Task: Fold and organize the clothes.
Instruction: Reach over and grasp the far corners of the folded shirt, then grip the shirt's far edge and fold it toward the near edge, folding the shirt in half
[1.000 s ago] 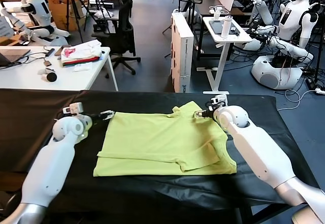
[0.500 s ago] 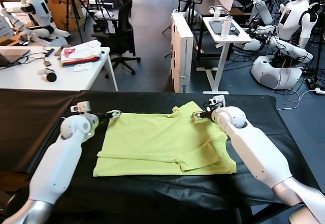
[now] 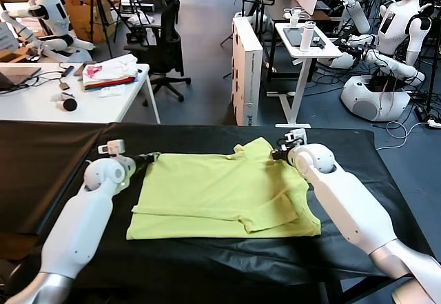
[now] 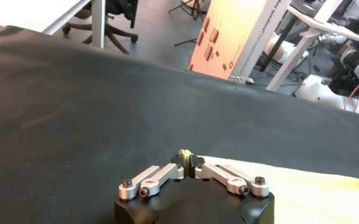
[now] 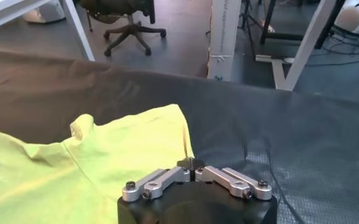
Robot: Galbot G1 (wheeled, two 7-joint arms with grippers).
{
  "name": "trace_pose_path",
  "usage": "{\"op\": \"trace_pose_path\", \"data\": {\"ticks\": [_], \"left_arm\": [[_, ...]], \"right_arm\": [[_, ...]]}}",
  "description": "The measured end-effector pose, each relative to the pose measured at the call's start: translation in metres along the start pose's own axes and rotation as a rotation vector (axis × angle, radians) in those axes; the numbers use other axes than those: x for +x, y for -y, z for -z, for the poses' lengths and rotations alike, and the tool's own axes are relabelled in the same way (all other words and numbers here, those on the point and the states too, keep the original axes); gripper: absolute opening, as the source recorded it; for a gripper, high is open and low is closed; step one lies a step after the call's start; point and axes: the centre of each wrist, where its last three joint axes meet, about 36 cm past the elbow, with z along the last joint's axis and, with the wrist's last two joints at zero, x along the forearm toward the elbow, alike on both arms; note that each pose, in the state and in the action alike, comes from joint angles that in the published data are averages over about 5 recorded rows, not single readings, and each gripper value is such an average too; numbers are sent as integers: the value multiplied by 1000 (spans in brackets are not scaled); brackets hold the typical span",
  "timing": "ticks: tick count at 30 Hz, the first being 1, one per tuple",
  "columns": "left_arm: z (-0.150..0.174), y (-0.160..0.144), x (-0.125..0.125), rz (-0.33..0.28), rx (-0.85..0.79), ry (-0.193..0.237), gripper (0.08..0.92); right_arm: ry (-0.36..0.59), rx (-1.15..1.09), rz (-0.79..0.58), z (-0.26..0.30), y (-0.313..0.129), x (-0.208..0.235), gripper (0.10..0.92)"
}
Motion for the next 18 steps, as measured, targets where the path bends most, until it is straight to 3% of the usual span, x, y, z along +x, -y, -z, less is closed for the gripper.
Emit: {"op": "trace_pose_path", "data": {"ticks": [10,18], "left_arm": [[-2,3,47,-42,-6,69,149],[-20,11,93,-74,-18,102,149]], "right_arm": [[109,-16,19,-4,9,44,138],[67,29,14,-28,15,94,138]]}}
